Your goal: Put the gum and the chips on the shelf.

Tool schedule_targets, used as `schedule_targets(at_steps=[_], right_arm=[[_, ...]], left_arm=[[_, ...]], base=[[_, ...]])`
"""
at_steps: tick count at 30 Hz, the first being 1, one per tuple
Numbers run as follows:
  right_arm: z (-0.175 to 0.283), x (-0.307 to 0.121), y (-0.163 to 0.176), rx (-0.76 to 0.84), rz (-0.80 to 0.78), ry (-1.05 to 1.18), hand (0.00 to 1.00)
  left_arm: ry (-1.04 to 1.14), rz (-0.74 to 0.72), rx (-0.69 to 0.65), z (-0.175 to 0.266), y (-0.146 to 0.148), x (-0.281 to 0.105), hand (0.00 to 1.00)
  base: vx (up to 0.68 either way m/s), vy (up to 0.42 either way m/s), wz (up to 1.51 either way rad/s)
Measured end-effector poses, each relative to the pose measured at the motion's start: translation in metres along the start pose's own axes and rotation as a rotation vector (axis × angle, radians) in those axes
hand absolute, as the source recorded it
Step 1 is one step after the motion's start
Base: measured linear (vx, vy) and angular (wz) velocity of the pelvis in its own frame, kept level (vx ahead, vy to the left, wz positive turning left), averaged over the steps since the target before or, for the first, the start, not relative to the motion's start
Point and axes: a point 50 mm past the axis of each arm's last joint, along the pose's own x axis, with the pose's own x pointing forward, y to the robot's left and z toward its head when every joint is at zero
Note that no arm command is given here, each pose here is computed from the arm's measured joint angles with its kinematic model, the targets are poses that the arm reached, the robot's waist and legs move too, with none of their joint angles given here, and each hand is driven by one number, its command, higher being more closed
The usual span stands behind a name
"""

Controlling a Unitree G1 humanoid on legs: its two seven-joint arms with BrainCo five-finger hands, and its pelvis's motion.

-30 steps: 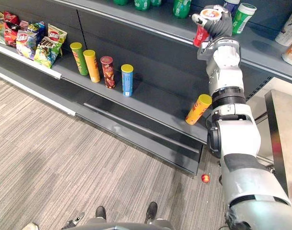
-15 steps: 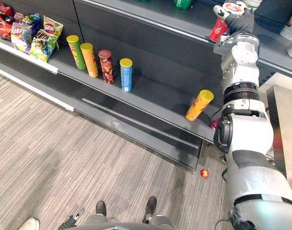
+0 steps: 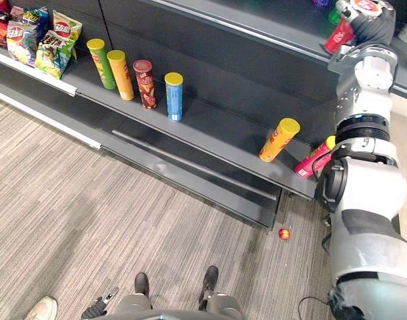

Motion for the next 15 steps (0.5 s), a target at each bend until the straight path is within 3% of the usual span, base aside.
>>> schedule_targets(at_steps=[15], right_arm=[[0.023, 0.004, -0.001, 0.039, -0.033, -0.082, 1.00]], left_arm=[[-0.036, -0.003, 0.022, 0.013, -0.006, 0.003, 0.00]], base=[[0.03, 0.001, 0.02]])
